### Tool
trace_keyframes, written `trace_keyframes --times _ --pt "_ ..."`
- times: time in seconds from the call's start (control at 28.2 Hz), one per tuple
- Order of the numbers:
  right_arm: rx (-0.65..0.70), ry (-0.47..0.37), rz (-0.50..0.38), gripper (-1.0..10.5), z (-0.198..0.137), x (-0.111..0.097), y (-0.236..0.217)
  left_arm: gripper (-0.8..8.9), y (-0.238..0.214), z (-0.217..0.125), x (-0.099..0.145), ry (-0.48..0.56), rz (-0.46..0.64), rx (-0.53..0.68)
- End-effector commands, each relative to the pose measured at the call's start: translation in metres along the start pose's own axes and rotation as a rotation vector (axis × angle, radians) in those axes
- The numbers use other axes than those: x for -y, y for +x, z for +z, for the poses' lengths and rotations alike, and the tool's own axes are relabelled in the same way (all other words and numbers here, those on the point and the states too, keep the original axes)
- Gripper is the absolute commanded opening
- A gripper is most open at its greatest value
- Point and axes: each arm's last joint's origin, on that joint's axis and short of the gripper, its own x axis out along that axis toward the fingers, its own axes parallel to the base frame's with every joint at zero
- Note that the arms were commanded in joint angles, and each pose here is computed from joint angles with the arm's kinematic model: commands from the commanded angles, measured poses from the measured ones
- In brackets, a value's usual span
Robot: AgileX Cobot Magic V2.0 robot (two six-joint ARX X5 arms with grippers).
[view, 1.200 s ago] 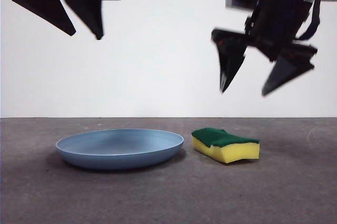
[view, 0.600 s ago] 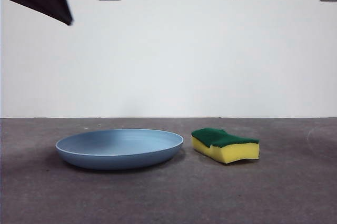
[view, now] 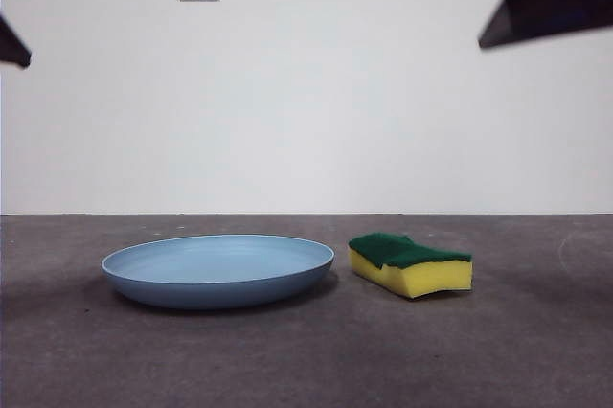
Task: Pick up the plate,pick up the cloth,clean the plate with the cloth
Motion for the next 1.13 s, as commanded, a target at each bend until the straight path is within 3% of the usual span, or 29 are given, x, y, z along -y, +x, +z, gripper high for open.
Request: trace_keyframes --times 0.04,0.67,0.74,1.13 --pt "-0.029 0.032 -0.007 0.0 -0.005 0.000 0.000 0.00 -0.002 0.003 0.000 -0.012 0.003 0.034" --pt "-0.047 0.031 -0.027 0.0 -0.006 0.001 0.000 -0.01 -0.005 0.001 -0.001 0.001 0.008 0.009" --pt "-0.047 0.031 -0.026 0.0 -0.006 0.001 0.000 0.00 -0.015 0.001 -0.003 0.084 0.047 0.020" --pt "-0.047 0.031 -0.026 0.0 -0.006 0.001 0.000 0.00 -0.047 -0.025 -0.017 0.072 0.131 0.116"
